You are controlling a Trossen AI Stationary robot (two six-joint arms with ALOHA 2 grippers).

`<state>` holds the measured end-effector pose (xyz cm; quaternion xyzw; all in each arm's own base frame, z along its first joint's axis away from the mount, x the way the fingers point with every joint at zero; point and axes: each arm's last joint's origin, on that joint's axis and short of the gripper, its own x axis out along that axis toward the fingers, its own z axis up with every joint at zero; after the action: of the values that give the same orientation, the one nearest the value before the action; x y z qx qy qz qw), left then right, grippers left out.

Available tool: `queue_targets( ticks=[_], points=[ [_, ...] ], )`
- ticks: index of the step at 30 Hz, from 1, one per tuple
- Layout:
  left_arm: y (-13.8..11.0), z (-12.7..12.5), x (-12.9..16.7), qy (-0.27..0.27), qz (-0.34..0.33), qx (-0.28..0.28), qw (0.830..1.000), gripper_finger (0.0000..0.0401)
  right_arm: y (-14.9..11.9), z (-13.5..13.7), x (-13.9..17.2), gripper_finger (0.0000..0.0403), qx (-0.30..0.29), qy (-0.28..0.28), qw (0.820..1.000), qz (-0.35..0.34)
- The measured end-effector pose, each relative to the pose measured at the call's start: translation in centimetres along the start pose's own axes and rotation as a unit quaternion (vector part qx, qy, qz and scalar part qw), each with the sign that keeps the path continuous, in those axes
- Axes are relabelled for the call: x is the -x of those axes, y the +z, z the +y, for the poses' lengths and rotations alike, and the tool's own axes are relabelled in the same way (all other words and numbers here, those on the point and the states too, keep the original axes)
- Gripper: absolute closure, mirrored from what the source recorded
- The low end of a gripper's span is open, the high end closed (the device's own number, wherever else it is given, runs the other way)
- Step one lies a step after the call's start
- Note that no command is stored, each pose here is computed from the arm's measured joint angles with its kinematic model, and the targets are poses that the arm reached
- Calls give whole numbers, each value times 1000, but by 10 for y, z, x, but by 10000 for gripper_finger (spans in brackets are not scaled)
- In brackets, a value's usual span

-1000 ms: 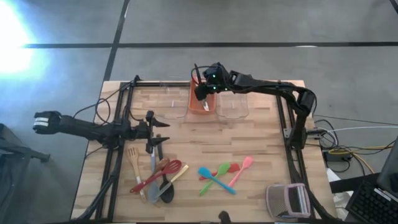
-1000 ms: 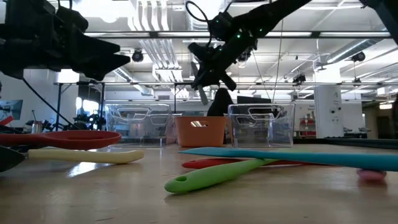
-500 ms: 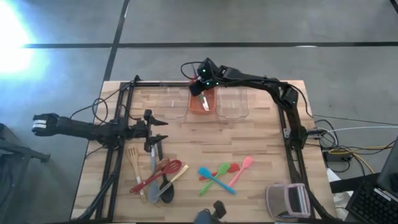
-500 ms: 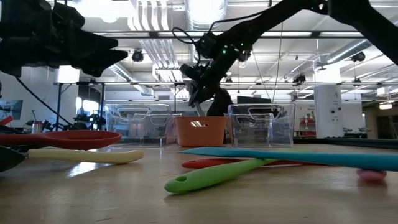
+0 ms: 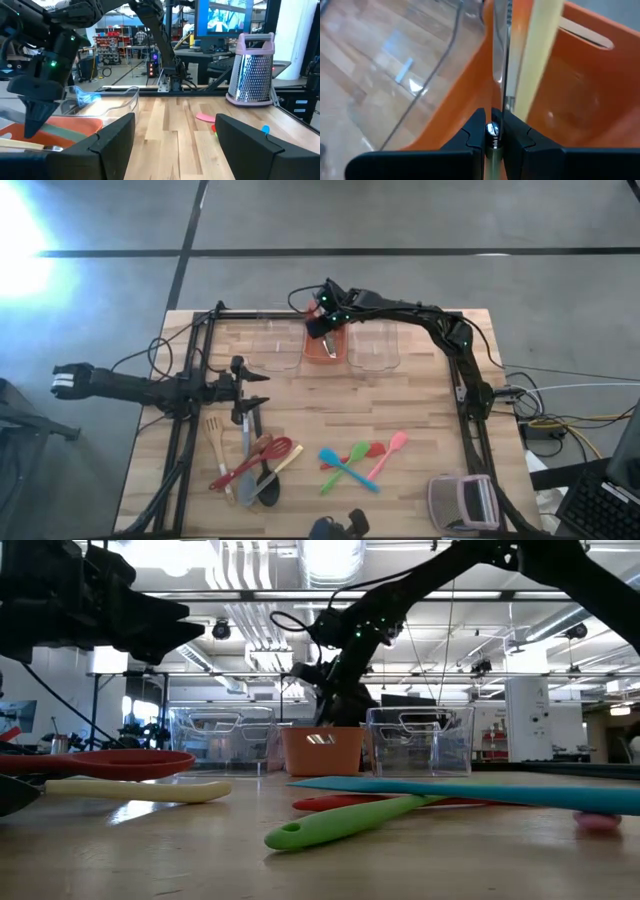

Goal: Pick & Place Kitchen Items
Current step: Put the green table knife into the orange bin

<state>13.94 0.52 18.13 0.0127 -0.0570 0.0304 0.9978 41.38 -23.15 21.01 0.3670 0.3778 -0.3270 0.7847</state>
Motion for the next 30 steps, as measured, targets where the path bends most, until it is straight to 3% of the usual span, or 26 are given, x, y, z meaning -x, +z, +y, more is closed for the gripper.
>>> queue_targets(
  ticks=[4,30],
  points=[
    [1,0,0,0,-3,1,1000,124,-6,0,0,379,-17,-25,999,14],
    [7,0,1,0,-20,6,1000,123,-13,-9,-8,373,-34,-53,998,17]
  ],
)
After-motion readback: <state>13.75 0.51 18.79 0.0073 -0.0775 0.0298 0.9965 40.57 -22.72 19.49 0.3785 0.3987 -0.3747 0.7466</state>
